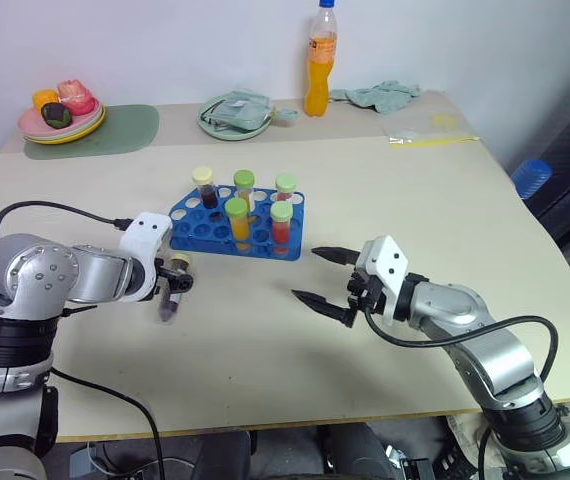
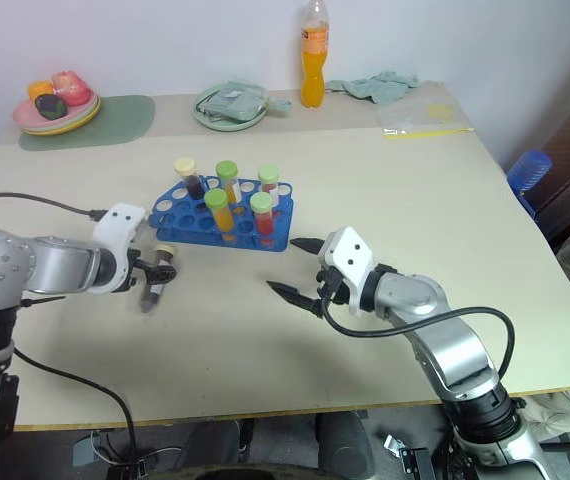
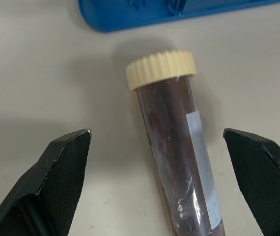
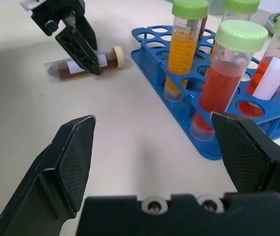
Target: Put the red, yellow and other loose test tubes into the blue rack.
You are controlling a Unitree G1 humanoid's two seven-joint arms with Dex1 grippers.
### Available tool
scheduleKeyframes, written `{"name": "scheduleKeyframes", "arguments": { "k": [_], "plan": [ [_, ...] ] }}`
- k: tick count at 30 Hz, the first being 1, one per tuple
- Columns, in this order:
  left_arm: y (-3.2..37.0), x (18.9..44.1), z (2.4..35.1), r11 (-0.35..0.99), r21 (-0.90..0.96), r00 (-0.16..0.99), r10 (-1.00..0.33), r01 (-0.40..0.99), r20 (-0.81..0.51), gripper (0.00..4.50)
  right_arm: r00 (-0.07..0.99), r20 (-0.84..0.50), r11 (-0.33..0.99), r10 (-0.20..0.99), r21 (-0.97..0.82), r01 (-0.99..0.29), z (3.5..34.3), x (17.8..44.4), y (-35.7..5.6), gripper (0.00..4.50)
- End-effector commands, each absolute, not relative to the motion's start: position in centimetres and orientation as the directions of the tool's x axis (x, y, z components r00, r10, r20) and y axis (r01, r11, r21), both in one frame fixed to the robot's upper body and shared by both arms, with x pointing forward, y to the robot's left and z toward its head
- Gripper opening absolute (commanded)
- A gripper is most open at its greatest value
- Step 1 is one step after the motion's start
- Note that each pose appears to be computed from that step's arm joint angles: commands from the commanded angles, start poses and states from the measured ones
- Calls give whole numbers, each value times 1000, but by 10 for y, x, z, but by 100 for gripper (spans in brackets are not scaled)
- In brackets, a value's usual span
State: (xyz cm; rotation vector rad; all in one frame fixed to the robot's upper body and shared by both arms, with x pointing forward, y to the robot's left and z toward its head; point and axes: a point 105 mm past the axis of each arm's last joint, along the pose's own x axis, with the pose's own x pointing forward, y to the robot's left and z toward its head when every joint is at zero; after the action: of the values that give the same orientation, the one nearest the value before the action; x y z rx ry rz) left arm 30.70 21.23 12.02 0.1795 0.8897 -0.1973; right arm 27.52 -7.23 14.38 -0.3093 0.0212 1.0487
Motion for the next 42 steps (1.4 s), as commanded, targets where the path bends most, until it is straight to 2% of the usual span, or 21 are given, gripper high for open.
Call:
{"name": "scheduleKeyframes", "arguments": {
  "k": [1, 3, 5, 6, 9, 12, 15, 16, 19, 25, 29, 34, 42],
  "plan": [
    [214, 305, 121, 969, 90, 609, -72, 231, -790, 320, 493, -118, 448, 862, -276, -850, 156, 270, -66, 417],
    [216, 303, 120, 970, 89, 603, -67, 225, -795, 229, 492, -116, 448, 863, -275, -851, 156, 269, -65, 417],
    [218, 302, 120, 973, 84, 596, -63, 217, -800, 118, 490, -115, 447, 864, -274, -852, 156, 269, -65, 417],
    [220, 301, 121, 973, 87, 595, -60, 215, -801, 82, 489, -114, 446, 865, -273, -853, 156, 269, -65, 417],
    [227, 301, 130, 973, 94, 609, -55, 210, -791, 77, 482, -116, 439, 868, -271, -856, 157, 269, -64, 417],
    [242, 307, 155, 985, 86, 683, -41, 151, -729, 77, 476, -120, 432, 871, -271, -860, 156, 268, -65, 417],
    [249, 327, 200, 993, 93, 877, -24, 78, -480, 77, 465, -122, 422, 877, -265, -867, 156, 268, -65, 417],
    [250, 336, 224, 990, 128, 946, -10, 54, -323, 77, 456, -121, 414, 882, -262, -872, 156, 267, -63, 417],
    [246, 344, 267, 974, 228, 1000, 5, -11, 26, 77, 426, -128, 384, 896, -263, -885, 154, 264, -58, 417],
    [196, 354, 250, 963, 234, 936, -197, 130, 292, 77, 417, -124, 377, 901, -257, -890, 154, 267, -54, 417],
    [182, 356, 234, 948, 297, 889, -231, 114, 394, 77, 428, -120, 386, 896, -268, -883, 156, 269, -55, 417],
    [171, 362, 199, 940, 307, 891, -264, 151, 369, 77, 456, -118, 414, 882, -268, -870, 156, 268, -58, 417],
    [166, 361, 172, 937, 290, 904, -286, 195, 318, 77, 470, -124, 425, 874, -273, -863, 156, 268, -61, 417]
  ]
}}
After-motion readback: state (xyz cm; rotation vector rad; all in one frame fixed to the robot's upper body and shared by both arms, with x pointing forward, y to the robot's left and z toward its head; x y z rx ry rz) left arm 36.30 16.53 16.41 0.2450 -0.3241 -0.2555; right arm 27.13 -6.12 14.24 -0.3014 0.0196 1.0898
